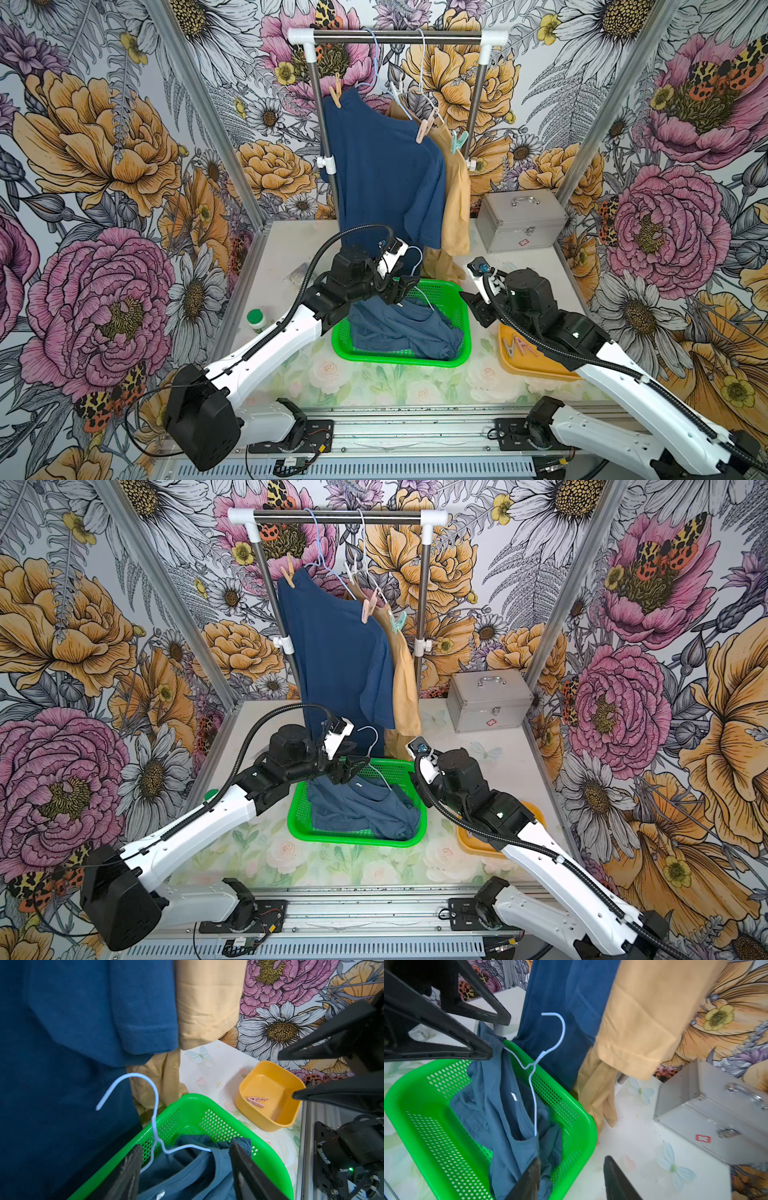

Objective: Remove the clothespins securing t-shirts to the hanger
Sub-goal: Pick up the hanger from the basket.

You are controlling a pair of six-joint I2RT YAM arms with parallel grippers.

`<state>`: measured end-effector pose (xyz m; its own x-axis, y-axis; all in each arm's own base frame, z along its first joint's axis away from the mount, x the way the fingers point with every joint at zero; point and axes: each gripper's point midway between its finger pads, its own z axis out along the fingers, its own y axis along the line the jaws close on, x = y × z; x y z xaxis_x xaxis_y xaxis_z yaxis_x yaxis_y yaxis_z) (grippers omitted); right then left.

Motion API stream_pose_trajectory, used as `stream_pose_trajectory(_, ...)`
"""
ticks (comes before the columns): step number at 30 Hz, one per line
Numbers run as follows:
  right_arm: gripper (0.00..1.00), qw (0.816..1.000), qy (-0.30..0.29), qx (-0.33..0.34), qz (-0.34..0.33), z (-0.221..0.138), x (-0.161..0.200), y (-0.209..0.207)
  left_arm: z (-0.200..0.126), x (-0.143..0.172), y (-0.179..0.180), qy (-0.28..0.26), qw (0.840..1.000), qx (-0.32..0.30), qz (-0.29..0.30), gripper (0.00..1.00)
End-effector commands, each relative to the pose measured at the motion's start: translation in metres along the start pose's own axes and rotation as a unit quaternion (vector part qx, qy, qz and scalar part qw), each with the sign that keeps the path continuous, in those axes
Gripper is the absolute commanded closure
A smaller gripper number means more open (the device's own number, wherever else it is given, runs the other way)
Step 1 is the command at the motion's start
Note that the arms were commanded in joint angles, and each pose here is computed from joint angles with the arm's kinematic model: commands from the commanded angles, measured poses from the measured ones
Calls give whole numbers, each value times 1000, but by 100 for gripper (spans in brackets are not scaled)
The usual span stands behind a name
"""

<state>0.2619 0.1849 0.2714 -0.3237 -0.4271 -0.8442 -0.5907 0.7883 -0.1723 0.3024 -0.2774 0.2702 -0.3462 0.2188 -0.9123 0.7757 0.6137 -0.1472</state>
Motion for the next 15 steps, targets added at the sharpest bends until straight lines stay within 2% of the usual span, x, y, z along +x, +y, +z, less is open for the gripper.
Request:
stream_pose_trajectory(1, 49, 997, -53, -42, 43, 25, -22, 18, -18, 7, 19, 2, 999, -20, -43, 31)
stream_pose_trajectory(11, 48, 990, -32, -119, 71, 100, -28, 50, -50, 27, 56, 9, 994, -61, -86, 30)
stream_pose_trajectory(15, 47, 986, -29, -142, 88, 124, -30, 57, -57, 34, 60, 7, 994, -69, -88, 29)
